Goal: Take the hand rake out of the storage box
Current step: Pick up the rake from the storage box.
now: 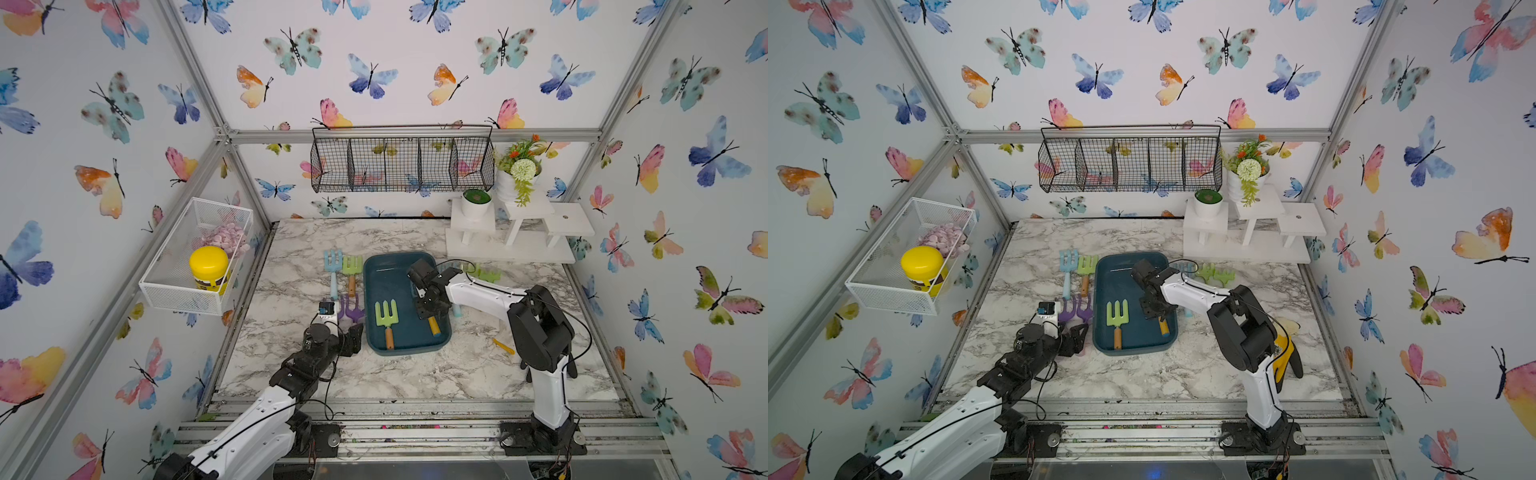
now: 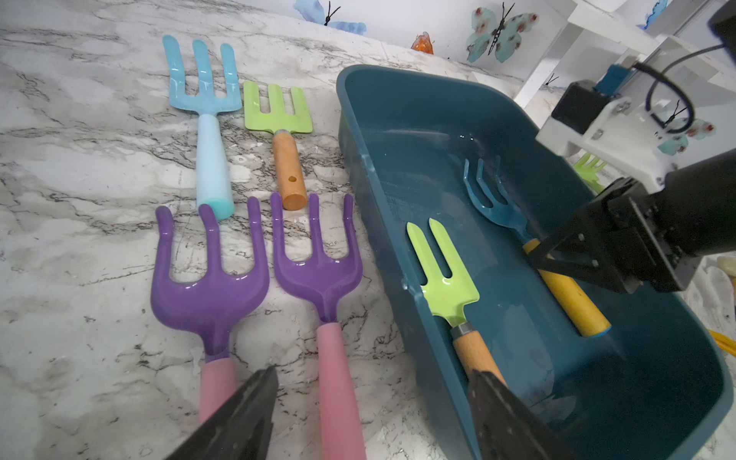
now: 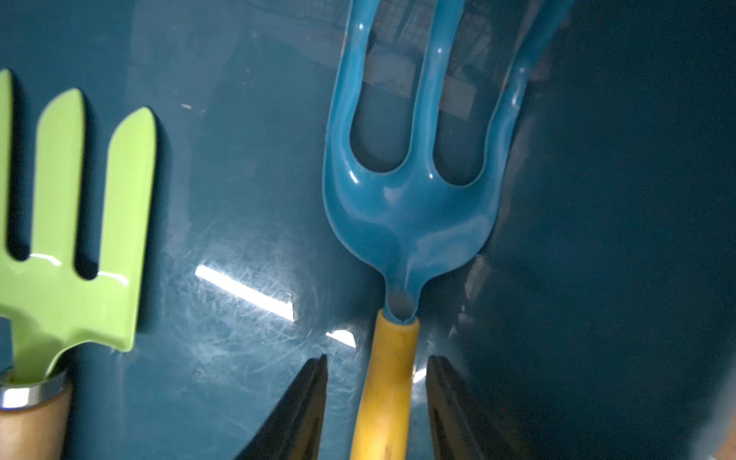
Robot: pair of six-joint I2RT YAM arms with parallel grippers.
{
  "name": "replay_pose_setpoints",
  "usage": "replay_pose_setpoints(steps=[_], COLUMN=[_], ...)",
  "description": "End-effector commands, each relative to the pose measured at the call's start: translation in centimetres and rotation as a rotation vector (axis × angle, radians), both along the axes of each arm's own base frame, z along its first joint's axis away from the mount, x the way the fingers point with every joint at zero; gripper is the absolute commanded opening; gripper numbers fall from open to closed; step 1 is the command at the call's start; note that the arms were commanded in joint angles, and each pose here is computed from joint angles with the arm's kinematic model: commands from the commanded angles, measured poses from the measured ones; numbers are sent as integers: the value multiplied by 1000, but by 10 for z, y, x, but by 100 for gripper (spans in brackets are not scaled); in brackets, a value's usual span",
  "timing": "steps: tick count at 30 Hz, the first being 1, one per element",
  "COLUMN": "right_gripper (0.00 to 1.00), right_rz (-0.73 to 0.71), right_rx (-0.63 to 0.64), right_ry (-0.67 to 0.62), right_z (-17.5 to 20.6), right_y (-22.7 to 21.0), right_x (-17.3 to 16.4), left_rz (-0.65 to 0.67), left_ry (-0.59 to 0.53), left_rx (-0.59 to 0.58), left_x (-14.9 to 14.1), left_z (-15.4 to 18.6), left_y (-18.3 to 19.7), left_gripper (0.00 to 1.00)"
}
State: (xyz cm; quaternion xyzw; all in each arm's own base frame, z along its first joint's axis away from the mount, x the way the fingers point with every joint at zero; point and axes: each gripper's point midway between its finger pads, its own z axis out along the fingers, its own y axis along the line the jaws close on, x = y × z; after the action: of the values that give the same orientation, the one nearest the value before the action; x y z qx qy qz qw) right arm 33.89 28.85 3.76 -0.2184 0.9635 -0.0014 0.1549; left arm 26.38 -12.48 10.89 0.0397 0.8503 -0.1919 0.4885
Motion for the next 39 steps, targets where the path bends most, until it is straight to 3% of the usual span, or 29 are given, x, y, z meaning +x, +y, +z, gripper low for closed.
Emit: replay_pose_setpoints(steps=[1,13,20,25,28,33,39], right_gripper=[46,36,25,23,24,41,45], right_rz=[-18,-14,16,37,43,53,80], right_rx=[-63,-67,-30,-1,4,4,-17], right_ry=[16,54,19,-9,-16,6,61], right_z=[-7,-28,-20,-13,-12,-15,-19], right_y=[-7,-3,12,21,24,22,13], right_x=[-3,-7,-6,-4,-2,-8,-24], left_rz=[-8,-10,-11,-11,-10,-10,-12], left_ry=[-38,-38,-36,-35,-35,-36,-34], left_rx=[-21,-23,-22,-21,-21,-22,-22], left_x=[3,3,3,3,3,4,4], left_z=[15,15,14,14,14,14,14], left_y=[-4,-4,-4,-4,-4,-4,-5], left_gripper=[81,81,81,81,81,81,80])
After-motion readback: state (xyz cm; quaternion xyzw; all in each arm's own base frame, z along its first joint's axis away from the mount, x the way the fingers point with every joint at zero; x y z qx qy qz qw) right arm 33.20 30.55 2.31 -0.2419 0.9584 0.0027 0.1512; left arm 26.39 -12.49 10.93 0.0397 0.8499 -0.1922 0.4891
